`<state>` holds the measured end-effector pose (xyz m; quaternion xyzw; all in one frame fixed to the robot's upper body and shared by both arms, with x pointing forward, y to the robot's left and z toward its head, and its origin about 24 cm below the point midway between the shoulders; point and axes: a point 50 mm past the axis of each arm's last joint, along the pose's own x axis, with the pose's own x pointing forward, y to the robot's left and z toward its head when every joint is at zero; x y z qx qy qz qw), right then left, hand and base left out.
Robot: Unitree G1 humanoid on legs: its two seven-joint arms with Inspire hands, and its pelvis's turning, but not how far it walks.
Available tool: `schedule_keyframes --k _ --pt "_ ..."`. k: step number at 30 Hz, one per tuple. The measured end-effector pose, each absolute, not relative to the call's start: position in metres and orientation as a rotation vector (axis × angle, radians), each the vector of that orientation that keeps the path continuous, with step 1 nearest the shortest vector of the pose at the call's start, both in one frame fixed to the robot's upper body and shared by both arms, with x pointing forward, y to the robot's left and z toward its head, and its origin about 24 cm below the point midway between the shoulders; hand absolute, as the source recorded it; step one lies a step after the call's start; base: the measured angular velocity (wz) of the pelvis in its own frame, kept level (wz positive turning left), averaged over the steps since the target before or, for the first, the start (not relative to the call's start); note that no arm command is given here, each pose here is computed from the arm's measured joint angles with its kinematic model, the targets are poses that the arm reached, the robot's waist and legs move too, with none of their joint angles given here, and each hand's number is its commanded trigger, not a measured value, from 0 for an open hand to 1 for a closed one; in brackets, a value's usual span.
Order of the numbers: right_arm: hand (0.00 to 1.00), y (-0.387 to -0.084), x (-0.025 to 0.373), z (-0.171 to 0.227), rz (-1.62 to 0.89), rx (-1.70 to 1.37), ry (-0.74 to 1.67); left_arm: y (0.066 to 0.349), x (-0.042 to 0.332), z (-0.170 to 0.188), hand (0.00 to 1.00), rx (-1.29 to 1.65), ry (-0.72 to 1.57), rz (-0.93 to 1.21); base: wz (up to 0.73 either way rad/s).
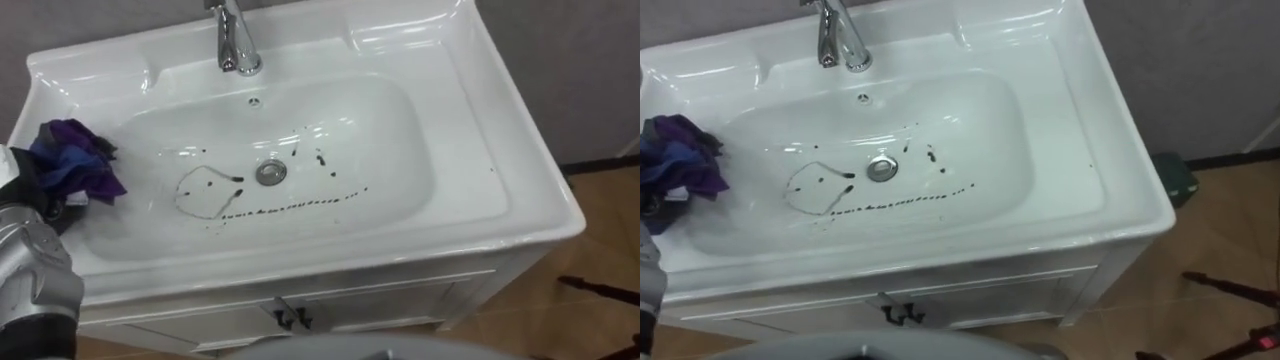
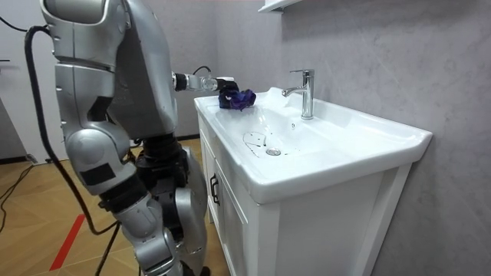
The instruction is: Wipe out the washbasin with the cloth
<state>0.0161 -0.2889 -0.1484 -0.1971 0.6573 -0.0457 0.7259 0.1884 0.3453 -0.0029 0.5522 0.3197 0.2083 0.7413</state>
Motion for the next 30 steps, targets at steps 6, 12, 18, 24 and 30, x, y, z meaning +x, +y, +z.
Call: schedule_keyframes --k 6,12,18,24,30 --pt "0.00 -0.281 0.016 -0.151 -0.070 -0.417 1.445 0.336 0.192 0.003 1.00 1.206 0.634 0.480 0.00" --pt "0.00 -0.277 0.010 -0.153 -0.019 -0.410 1.468 0.330 0.198 0.007 1.00 1.217 0.586 0.461 0.01" --pt "0.00 -0.277 0.010 -0.153 -0.004 -0.399 1.472 0.318 0.205 0.012 1.00 1.236 0.520 0.426 0.01" --pt "0.00 -0.276 0.015 -0.153 0.007 -0.395 1.454 0.309 0.212 0.017 1.00 1.268 0.452 0.396 -0.03" --pt "0.00 -0.276 0.015 -0.153 0.014 -0.391 1.449 0.306 0.214 0.017 1.00 1.288 0.431 0.377 -0.05"
